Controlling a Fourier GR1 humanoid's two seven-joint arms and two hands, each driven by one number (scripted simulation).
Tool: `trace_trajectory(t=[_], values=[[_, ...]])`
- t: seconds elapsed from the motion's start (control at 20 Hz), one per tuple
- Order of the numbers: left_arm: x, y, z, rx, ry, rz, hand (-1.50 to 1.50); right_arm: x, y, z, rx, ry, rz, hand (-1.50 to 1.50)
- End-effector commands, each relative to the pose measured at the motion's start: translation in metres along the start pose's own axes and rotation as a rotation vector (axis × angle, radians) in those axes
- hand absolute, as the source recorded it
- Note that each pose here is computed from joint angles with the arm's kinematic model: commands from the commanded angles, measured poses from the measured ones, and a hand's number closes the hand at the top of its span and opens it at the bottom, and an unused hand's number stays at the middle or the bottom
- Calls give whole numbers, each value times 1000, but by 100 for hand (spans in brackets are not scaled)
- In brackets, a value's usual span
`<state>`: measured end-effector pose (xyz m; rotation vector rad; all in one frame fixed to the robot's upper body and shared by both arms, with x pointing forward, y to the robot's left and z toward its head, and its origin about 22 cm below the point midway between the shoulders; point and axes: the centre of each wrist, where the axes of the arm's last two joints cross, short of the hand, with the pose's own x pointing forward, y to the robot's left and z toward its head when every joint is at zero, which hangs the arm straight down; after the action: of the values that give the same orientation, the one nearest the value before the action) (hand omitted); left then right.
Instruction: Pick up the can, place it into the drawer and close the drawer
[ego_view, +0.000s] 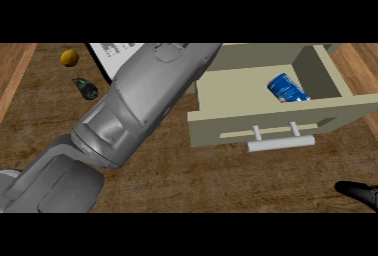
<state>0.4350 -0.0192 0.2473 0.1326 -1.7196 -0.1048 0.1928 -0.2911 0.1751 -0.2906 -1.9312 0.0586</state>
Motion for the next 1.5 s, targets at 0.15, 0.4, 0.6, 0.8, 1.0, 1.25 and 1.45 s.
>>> trace_trajectory(t=[0.15, 0.4, 0.6, 0.8, 1.0, 1.25, 1.45], values=[[5, 0, -1, 8, 29, 63, -150, 6, -3, -11, 74, -96, 145, -150], [13, -2, 0, 17, 19, 105, -150, 10, 9, -32, 128, -162, 318, -150], [9, 1, -2, 8, 15, 140, -150, -1, 27, -38, 166, -160, 467, -150], [7, 1, -2, 16, -5, 140, -150, -21, 42, -59, 184, -174, 612, -150], [4, 3, -5, 29, -7, 98, -150, -38, 64, -70, 217, -188, 660, -150], [10, 0, -2, 19, -21, 103, -150, -75, 108, -77, 261, -179, 805, -150], [2, 3, -3, -10, -11, 112, -150, -97, 116, -91, 284, -181, 894, -150]])
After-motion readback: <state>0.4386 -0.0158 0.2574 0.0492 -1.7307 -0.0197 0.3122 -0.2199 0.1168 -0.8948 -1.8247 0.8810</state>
